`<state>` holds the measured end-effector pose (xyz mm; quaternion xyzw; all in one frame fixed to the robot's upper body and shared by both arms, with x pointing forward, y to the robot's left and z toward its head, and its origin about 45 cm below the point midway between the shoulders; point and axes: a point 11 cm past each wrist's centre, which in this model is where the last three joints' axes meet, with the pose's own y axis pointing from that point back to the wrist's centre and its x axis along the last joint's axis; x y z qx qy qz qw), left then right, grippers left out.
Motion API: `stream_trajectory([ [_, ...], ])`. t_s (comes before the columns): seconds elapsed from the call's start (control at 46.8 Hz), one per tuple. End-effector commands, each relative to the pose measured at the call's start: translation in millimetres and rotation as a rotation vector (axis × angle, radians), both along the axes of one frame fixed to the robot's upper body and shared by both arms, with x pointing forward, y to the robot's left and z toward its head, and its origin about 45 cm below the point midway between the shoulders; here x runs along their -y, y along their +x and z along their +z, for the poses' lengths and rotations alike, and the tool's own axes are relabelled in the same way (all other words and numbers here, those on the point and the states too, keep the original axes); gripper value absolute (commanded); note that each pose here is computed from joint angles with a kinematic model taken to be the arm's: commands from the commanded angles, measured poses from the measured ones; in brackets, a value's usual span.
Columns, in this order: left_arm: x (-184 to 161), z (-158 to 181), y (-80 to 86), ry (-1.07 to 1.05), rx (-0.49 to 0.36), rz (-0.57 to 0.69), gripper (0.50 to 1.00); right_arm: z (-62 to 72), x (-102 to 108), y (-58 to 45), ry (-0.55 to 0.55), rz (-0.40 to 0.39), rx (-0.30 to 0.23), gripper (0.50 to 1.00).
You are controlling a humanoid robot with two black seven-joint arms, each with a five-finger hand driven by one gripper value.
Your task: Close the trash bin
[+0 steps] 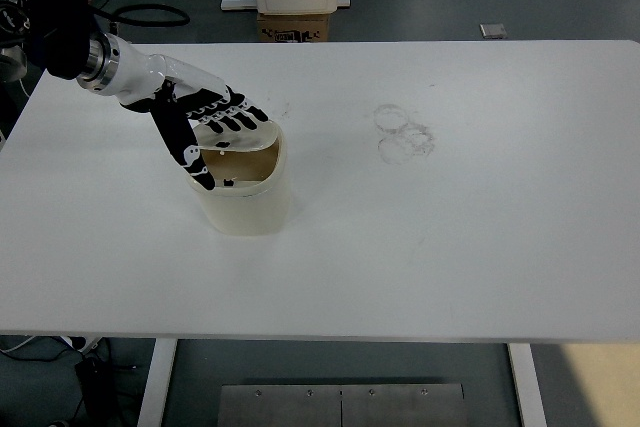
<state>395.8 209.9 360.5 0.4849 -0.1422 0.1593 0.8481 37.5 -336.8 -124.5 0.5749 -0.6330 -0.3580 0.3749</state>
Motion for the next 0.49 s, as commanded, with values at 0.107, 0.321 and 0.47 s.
stream_trajectory([
  [0.107,-4,-14,-4.2,0.018,-0.036,-0.006,1.000,0.0,0,0.0,0.000,0.001,0.000,0.991],
  [0.321,-4,-21,-6.4,0.021,-0.054,-0.007,1.000,-0.1,0,-0.9,0.000,0.000,-0.002,0.991],
  [0.47,-4,-21,-6.3,0.021,-0.052,-0.007,1.000,0.0,0,0.1,0.000,-0.002,0.000,0.991],
])
